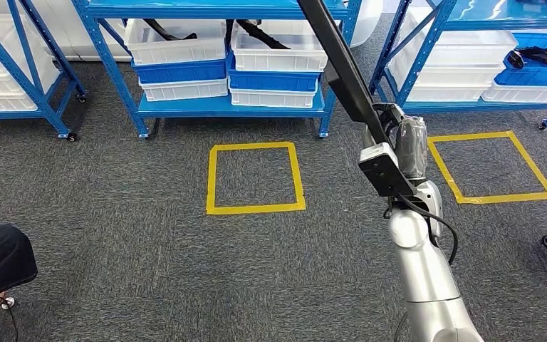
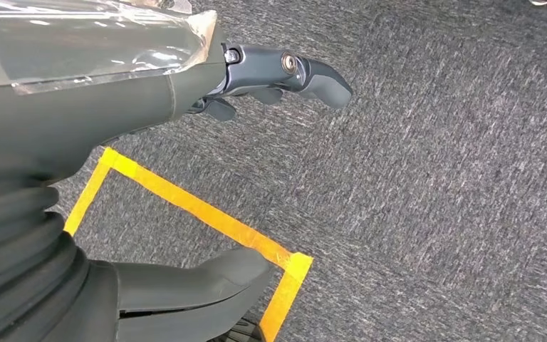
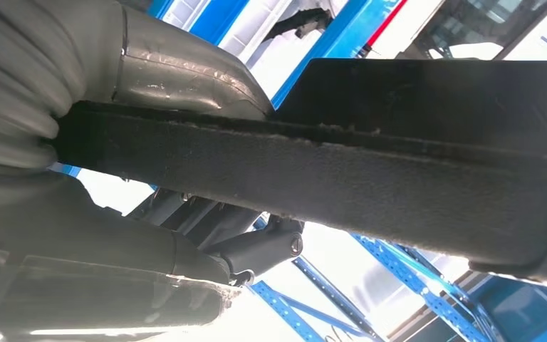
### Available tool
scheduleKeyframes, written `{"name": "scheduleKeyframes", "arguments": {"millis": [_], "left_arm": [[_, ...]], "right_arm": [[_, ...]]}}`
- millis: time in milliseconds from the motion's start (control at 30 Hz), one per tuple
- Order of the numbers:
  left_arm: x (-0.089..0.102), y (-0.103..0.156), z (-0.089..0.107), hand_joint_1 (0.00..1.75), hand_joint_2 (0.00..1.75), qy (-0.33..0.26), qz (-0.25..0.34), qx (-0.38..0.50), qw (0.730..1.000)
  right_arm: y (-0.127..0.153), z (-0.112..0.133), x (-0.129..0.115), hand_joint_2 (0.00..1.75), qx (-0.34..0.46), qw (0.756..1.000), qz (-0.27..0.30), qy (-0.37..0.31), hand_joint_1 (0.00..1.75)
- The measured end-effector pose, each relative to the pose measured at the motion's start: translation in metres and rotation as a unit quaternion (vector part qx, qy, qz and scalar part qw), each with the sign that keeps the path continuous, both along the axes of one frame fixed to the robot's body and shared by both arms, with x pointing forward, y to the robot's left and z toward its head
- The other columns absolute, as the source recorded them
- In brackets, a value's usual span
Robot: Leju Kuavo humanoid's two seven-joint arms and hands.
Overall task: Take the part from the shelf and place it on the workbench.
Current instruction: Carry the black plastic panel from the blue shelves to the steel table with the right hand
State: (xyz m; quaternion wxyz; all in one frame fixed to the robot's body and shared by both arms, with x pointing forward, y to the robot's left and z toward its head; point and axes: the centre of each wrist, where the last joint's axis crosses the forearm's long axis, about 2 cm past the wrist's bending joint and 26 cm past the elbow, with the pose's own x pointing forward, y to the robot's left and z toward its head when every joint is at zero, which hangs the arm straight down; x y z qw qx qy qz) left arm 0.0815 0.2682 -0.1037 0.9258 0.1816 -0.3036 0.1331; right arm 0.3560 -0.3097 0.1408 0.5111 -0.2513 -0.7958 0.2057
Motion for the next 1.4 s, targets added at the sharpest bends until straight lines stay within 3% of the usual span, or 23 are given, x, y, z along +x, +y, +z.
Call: {"name": "scheduleKeyframes", "arguments": {"millis": [833, 1400], "left_arm": [[-0.009, 0.002, -0.002, 0.00, 1.75, 0.002, 0.024, 0.000, 1.000], [-0.016, 0.007, -0.003, 0.00, 1.75, 0.004, 0.047, 0.003, 0.999]], "right_arm": [[-0.009, 0.001, 0.004, 1.75, 0.079, 0.997, -0.004, -0.013, 1.75], [-0.028, -0.007, -0.007, 1.75, 0.141, 0.989, -0.037, -0.030, 1.75]]}}
